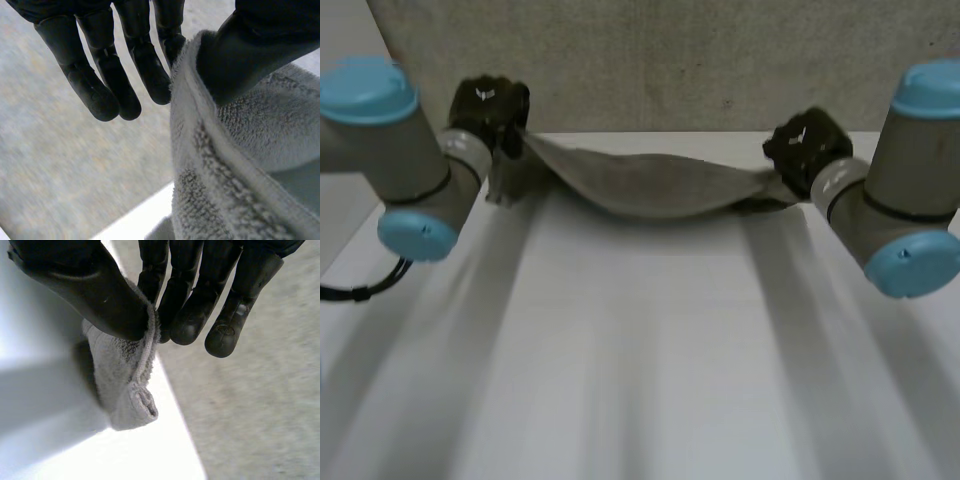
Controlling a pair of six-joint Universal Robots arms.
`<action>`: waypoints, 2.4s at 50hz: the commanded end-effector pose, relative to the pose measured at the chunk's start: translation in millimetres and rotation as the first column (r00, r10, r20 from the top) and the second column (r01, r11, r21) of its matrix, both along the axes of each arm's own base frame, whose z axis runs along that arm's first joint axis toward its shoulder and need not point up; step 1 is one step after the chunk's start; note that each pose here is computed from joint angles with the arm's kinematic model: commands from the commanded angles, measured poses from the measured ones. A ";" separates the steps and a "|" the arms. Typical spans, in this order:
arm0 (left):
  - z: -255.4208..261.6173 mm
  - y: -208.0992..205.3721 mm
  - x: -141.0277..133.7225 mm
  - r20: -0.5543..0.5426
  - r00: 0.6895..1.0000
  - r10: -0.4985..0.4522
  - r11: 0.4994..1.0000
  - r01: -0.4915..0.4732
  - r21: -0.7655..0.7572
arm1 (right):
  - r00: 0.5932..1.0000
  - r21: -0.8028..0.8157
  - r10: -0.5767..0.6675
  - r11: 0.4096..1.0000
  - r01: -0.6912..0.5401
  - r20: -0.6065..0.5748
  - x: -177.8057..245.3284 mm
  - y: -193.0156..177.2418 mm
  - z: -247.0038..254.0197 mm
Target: Fold the towel.
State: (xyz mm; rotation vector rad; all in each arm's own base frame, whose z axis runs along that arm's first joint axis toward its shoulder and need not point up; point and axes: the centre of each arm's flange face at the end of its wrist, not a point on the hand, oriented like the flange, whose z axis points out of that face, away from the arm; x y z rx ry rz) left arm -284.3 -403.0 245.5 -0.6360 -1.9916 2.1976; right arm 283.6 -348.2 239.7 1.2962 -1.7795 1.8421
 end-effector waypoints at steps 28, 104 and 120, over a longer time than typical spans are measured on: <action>47.4 108.2 81.2 0.150 0.988 0.035 0.982 -0.006 -0.189 | 0.994 0.001 -0.028 1.000 0.028 0.108 -57.3 98.6 97.0; -20.5 139.7 85.6 0.296 0.952 -0.080 0.975 0.137 -0.177 | 0.997 -0.021 -0.067 0.997 0.068 0.046 -83.7 118.8 31.6; 22.6 162.2 95.8 0.253 0.964 -0.085 0.937 0.163 -0.308 | 0.991 -0.105 -0.104 0.988 0.112 0.082 -112.2 116.9 74.3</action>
